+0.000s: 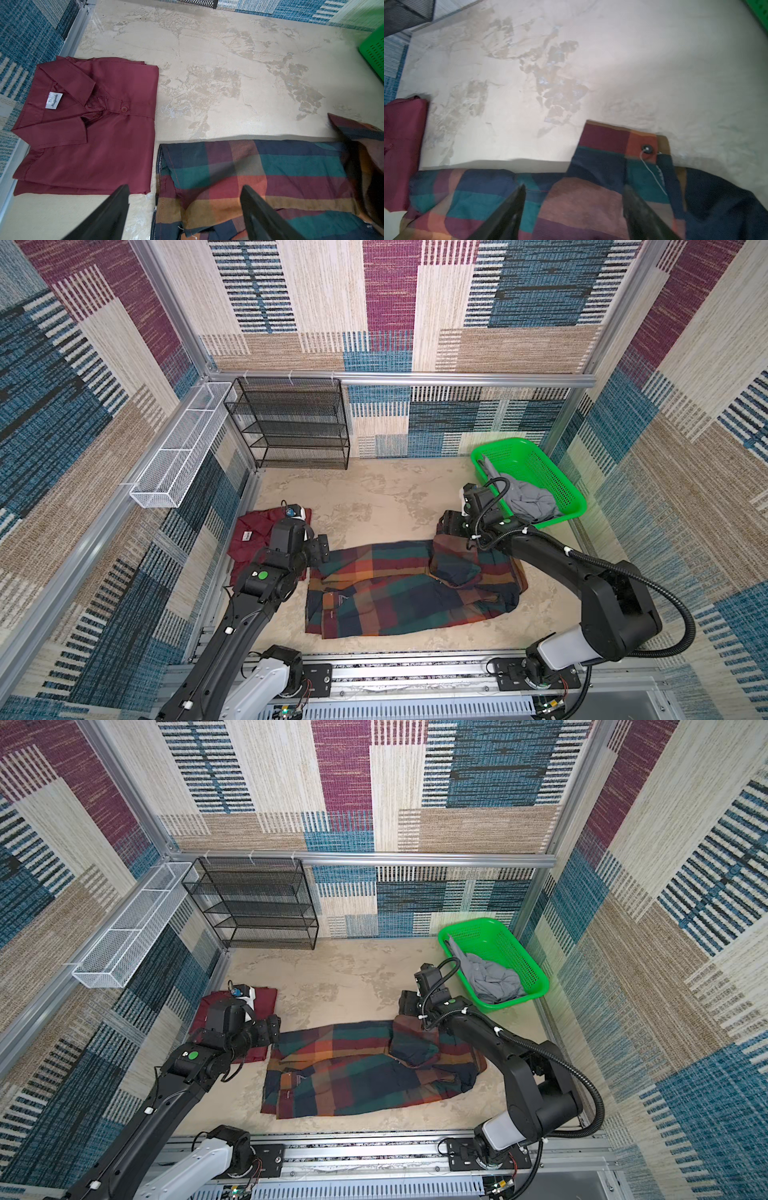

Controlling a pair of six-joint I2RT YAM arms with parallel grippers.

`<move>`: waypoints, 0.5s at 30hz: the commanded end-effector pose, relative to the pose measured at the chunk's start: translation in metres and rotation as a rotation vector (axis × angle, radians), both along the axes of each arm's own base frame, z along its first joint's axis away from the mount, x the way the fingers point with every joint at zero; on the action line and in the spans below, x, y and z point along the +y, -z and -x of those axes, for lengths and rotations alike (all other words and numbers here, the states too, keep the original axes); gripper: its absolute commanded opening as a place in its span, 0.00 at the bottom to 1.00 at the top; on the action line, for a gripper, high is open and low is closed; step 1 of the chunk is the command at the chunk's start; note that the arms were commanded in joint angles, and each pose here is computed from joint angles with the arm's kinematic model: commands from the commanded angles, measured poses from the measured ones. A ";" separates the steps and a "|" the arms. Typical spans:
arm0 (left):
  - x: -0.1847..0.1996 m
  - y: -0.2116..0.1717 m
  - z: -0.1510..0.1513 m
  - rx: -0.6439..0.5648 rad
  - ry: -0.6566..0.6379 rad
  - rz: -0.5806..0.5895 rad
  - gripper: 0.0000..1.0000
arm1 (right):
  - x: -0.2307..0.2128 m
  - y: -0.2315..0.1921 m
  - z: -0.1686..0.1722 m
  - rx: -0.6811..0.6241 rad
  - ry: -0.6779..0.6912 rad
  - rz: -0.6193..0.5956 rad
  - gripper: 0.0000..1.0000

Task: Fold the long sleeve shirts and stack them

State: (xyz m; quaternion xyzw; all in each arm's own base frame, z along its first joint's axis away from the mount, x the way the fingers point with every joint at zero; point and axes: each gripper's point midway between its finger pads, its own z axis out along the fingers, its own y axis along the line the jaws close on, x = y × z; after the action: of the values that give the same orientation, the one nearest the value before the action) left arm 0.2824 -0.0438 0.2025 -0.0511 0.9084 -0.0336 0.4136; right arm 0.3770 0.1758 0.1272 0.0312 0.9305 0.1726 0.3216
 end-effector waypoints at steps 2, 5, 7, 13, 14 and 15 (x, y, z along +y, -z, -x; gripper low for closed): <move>0.001 -0.008 -0.002 -0.033 0.002 0.003 0.87 | -0.012 0.038 0.005 0.099 0.034 0.087 0.82; 0.002 -0.008 -0.001 -0.035 0.002 -0.002 0.87 | -0.011 0.059 0.005 0.135 0.029 0.102 0.81; 0.002 -0.008 -0.001 -0.033 0.002 -0.004 0.87 | -0.010 0.069 0.004 0.157 0.026 0.114 0.72; 0.003 -0.010 0.000 -0.041 0.001 -0.011 0.87 | -0.008 0.086 0.004 0.172 0.017 0.113 0.36; 0.004 -0.011 0.000 -0.042 0.003 -0.017 0.87 | -0.009 0.085 0.005 0.170 0.018 0.111 0.29; 0.005 -0.011 0.000 -0.044 0.003 -0.028 0.87 | -0.008 0.082 0.005 0.160 0.017 0.105 0.21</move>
State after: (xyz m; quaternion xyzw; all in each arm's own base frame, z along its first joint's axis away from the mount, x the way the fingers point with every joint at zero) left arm 0.2807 -0.0412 0.2098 -0.0519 0.9026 -0.0339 0.4260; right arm 0.3654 0.1645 0.0379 0.0346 0.9670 0.1083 0.2279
